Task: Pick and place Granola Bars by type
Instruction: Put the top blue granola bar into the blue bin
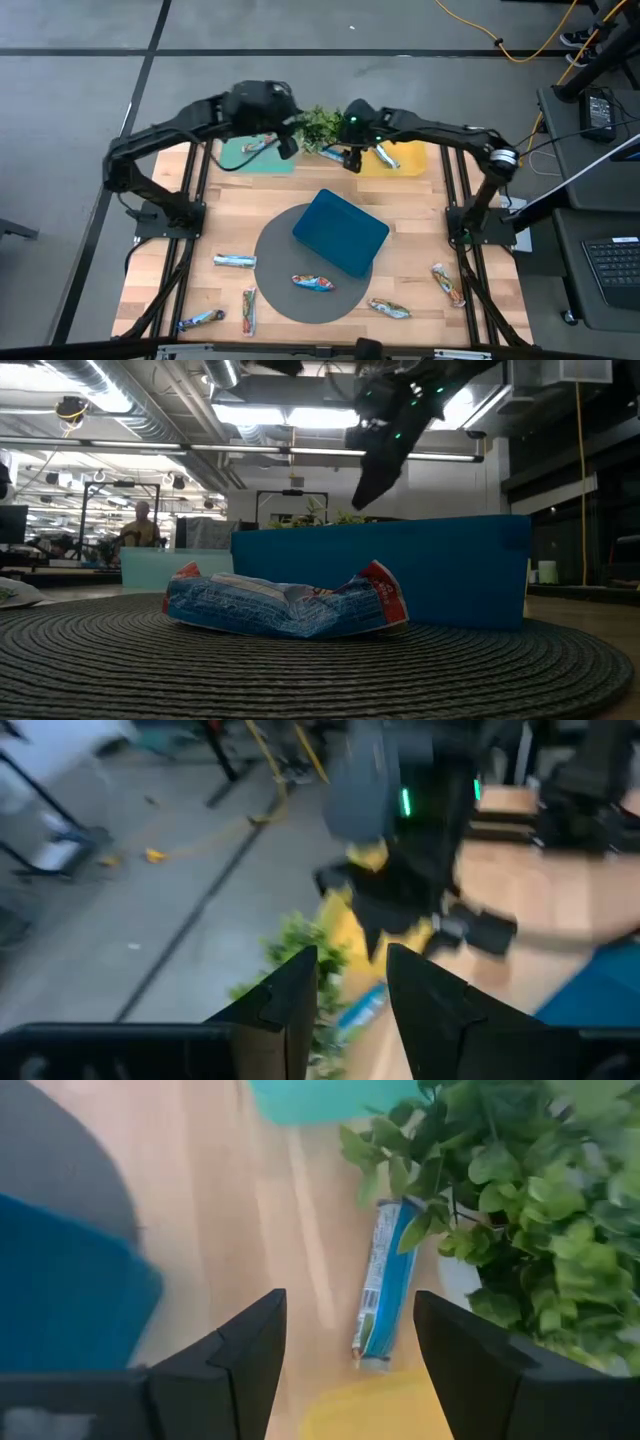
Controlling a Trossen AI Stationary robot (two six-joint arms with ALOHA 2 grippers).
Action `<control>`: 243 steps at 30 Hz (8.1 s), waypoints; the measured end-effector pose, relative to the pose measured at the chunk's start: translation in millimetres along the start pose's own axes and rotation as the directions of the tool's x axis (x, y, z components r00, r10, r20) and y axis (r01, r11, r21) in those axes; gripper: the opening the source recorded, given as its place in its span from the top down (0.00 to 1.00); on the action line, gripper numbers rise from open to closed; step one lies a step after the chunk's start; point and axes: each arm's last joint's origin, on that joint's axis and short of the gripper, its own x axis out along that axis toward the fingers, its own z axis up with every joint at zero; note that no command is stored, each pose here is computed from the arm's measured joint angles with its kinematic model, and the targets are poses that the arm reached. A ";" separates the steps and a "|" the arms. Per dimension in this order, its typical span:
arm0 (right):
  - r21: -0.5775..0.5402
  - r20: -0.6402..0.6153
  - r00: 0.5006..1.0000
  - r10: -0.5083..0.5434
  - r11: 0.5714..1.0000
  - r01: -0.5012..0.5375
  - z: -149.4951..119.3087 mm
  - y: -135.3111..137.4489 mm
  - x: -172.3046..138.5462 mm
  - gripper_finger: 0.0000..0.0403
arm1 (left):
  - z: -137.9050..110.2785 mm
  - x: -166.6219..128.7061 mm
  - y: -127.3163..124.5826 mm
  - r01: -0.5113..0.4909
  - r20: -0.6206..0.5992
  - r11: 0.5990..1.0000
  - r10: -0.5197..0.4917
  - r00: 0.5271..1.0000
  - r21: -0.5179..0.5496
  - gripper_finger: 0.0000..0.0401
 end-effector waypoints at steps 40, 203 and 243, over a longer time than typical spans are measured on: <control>0.089 -0.258 0.957 -0.134 0.983 0.161 -27.7 -9.9 114.4 0.45 | 7.6 -46.4 4.2 -0.028 0.123 0.999 0.031 0.992 -0.030 0.71; -0.020 -0.358 0.929 -0.091 0.996 0.090 -27.3 -7.5 128.2 0.81 | 11.7 -40.9 -0.5 0.011 0.154 0.997 0.001 0.988 -0.073 0.71; 0.059 -0.321 0.935 0.153 0.988 -0.142 35.7 13.7 66.3 0.98 | 9.8 -38.8 -1.3 0.000 0.143 1.000 0.003 0.990 -0.020 0.71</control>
